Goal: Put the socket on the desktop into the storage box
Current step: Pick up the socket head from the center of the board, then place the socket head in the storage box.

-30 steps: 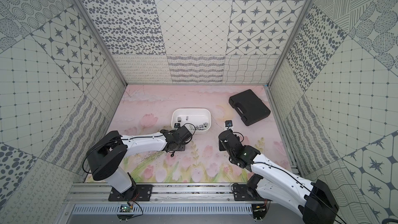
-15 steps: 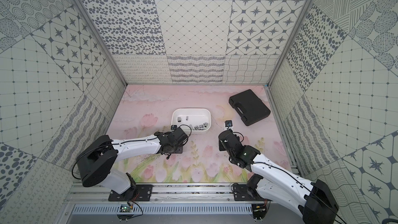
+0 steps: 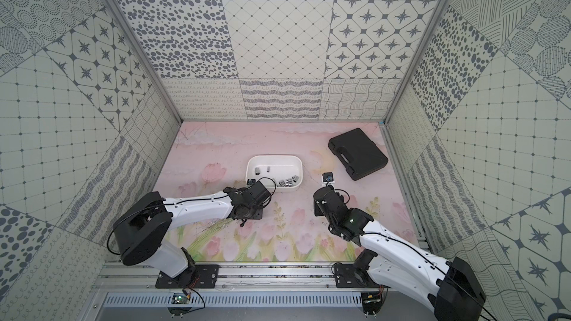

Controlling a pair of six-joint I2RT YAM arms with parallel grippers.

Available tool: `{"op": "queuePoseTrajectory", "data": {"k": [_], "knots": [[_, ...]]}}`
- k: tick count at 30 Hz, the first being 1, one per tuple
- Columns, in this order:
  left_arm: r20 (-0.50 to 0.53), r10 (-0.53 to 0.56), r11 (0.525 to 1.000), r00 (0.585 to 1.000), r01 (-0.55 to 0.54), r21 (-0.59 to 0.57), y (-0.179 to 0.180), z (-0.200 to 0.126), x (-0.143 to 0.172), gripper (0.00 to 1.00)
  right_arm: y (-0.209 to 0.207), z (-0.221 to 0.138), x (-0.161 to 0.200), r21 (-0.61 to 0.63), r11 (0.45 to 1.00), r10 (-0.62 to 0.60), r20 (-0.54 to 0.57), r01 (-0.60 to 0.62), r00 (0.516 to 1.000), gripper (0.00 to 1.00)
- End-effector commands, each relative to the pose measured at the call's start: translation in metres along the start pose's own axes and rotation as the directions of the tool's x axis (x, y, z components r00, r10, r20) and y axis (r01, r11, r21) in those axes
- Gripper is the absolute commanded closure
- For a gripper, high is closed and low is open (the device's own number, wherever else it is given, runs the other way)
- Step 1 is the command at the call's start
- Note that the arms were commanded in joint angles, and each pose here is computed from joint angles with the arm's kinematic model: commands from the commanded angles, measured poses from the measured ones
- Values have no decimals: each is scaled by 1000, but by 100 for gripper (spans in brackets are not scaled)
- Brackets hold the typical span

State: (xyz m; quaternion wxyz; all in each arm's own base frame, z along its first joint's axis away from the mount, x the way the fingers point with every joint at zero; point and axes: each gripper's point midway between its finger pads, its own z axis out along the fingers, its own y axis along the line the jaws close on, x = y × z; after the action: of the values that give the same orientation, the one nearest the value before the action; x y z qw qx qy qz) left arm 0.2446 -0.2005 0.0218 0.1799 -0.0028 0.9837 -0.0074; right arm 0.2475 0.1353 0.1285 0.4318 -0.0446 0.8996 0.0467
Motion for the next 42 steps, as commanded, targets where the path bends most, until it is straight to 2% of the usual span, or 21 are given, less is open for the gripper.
{"op": "queuePoseTrajectory", "data": {"k": [1,3,9,14,18,20,24,32,42], "knots": [[-33,12,999,999,-13,-30,6,3,4,54,1,-1,-6,-6,1000,3,31,-3,1000,51],[-30,4,999,1000,-5,-33,8,3,4,55,1,-1,-6,-5,1000,4,32,-4,999,51],[-34,-4,999,999,2,-52,12,8,4,71,1,-1,-6,-5,1000,4,32,-4,999,51],[-42,-20,997,999,17,-72,18,11,6,75,1,-1,-7,-5,1000,5,34,-5,999,51],[-48,-23,997,999,20,-71,19,11,9,88,1,-2,-7,-6,1000,5,34,-5,999,51],[-54,-23,998,998,19,-68,19,11,10,90,0,-2,-7,-6,1000,7,36,-7,999,51],[-52,-28,999,998,25,-44,15,5,7,100,0,-2,-7,-5,1000,6,36,-6,999,51],[3,-62,997,998,62,44,9,-28,-6,100,1,-3,-8,-10,1000,8,38,-8,999,51],[201,-100,971,974,52,232,-38,-95,-82,100,-2,-8,-10,-11,1000,13,56,-12,998,51]]}}
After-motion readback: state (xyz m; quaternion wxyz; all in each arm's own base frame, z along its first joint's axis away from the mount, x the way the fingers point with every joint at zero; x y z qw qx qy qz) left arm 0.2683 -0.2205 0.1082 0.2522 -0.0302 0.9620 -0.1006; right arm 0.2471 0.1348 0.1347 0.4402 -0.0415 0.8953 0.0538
